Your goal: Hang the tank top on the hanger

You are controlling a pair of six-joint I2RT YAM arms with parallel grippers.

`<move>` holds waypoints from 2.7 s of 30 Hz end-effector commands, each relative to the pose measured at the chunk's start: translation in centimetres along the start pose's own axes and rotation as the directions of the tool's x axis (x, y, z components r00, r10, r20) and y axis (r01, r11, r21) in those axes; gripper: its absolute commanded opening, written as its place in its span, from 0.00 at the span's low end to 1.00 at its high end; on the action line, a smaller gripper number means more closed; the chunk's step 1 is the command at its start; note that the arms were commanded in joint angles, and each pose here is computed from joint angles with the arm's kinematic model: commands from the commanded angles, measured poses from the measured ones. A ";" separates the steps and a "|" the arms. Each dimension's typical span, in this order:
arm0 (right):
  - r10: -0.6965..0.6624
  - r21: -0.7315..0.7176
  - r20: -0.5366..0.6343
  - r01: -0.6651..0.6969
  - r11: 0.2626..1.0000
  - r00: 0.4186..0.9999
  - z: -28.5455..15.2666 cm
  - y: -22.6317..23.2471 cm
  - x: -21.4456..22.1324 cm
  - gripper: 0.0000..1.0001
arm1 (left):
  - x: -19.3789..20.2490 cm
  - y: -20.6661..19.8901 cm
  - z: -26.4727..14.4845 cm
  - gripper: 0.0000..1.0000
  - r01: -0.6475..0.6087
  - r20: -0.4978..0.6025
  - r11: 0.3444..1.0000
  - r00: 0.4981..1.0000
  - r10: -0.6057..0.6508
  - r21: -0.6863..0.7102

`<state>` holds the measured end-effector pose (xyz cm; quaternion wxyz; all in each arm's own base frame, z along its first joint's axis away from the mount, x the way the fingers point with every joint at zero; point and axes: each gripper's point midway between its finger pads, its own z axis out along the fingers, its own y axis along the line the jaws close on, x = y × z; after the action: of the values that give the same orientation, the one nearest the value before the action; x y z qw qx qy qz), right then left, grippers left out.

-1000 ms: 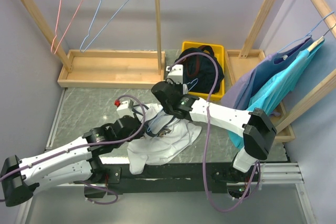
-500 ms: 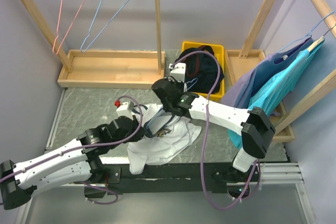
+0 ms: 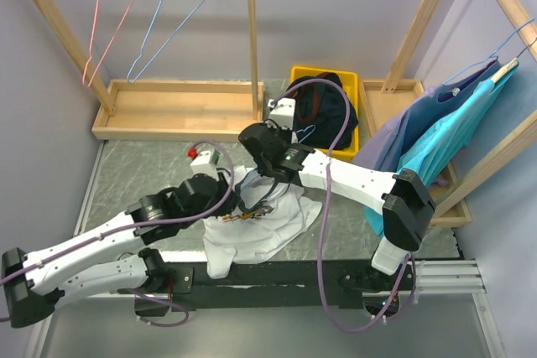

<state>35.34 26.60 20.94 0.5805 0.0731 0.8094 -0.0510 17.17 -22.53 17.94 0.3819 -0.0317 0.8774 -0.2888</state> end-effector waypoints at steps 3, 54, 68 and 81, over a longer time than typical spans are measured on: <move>0.060 -0.038 -0.002 -0.060 0.997 0.998 -1.2 1.4 -0.9 0.00 | -4.1 -3.1 1.7 0.28 -0.052 0.113 0.999 0.992 0.053 -0.007; 0.032 -0.209 -0.094 -0.051 0.977 0.995 -2.8 3.3 -1.0 0.00 | -1.4 1.5 3.4 0.21 -0.253 0.018 0.962 0.967 0.256 -0.103; -0.017 -0.515 -0.105 -0.040 0.856 0.994 -6.6 4.3 -1.1 0.46 | -2.3 1.5 2.8 0.01 -0.268 0.106 0.962 0.956 0.273 -0.058; -0.078 -0.827 -0.200 -0.126 0.547 0.977 -12.7 6.4 1.2 0.50 | -2.4 1.7 2.5 0.01 -0.272 0.150 0.962 0.950 0.274 -0.034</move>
<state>27.11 32.79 23.72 0.4926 -0.1323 0.8203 0.2587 19.87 -21.46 15.11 0.4474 0.0800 0.8662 -0.2078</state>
